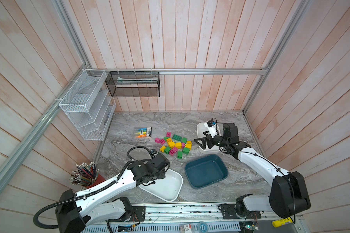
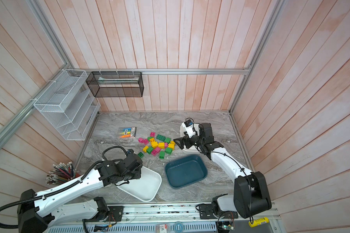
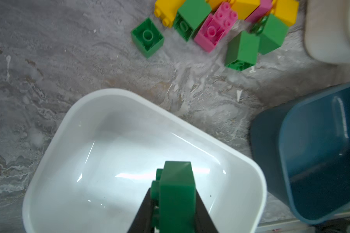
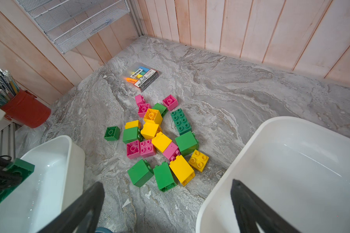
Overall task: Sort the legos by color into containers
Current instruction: 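Carry the green brick with the left gripper into the near white tray and release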
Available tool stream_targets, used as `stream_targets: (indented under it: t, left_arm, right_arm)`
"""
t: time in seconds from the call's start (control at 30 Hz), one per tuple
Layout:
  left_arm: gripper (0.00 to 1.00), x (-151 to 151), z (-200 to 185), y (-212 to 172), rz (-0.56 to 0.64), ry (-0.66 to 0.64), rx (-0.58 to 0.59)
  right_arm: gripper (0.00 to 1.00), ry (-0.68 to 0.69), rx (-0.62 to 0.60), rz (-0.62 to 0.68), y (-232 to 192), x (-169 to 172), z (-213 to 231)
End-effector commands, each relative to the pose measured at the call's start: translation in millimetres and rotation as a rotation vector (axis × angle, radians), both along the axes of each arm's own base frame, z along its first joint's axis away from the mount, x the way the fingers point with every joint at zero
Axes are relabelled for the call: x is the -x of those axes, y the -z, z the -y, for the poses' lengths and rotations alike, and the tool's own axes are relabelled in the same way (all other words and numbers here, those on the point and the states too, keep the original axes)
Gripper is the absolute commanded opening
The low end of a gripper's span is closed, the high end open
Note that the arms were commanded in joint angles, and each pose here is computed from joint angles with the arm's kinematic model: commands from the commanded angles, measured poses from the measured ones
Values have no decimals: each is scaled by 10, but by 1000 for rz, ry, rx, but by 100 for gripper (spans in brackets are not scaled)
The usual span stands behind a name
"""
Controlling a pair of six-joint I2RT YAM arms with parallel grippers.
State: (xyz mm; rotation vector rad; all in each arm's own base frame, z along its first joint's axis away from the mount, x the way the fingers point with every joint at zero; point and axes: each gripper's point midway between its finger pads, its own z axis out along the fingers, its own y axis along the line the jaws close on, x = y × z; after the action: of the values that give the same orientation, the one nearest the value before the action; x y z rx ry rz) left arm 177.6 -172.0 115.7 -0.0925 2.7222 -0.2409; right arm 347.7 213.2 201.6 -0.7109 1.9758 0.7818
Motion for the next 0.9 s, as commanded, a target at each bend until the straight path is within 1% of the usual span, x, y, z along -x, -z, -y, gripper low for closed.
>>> stream_targets:
  t: [0.0, 0.1, 0.2, 0.23, 0.33, 0.43, 0.5, 0.57, 0.63, 0.67, 0.7, 0.73, 0.77, 0.8, 0.87]
  left_arm:
    - [17, 95, -210, 207, -43, -76, -74]
    - [19, 71, -224, 345, -52, -94, -102]
    - [22, 58, -253, 434, -61, -105, -140]
    - [25, 51, -245, 440, -61, -98, -141]
    - [39, 34, -219, 416, -62, -89, -130]
    - [51, 0, -188, 275, -48, -82, -115]
    - [57, -42, -133, 106, -27, -64, -95]
    - [60, -103, -94, -67, 6, -45, -88]
    - [64, -223, -64, -245, 51, -26, -91]
    - [69, -292, -53, -307, 72, -13, -96]
    - [72, -403, -53, -379, 100, -6, -99]
    - [72, -524, -44, -436, 126, 7, -96]
    - [75, -623, -27, -475, 149, 26, -93]
    - [83, -729, -22, -494, 168, 46, -98]
    - [92, -927, -5, -488, 194, 91, -105]
  right_arm:
    - [98, -6, 5, 10, -27, 5, 8]
    - [98, -8, 7, 5, -8, 19, 11]
    - [98, -6, 12, 4, 3, 40, 29]
    - [98, -6, 13, 5, 4, 46, 34]
    - [98, -3, 10, 4, 7, 58, 57]
    - [98, 0, 7, 9, -8, 68, 69]
    - [98, 1, -8, 20, -47, 65, 72]
    - [98, -5, -22, 27, -86, 61, 67]
    - [98, -10, -31, 31, -114, 51, 60]
    - [98, -9, -35, 35, -131, 42, 62]
    - [98, -10, -39, 39, -145, 35, 60]
    - [98, -12, -41, 40, -151, 29, 61]
    - [98, -11, -41, 40, -148, 23, 61]
    - [98, -9, -41, 40, -150, 21, 68]
    - [98, -5, -40, 39, -143, 20, 88]
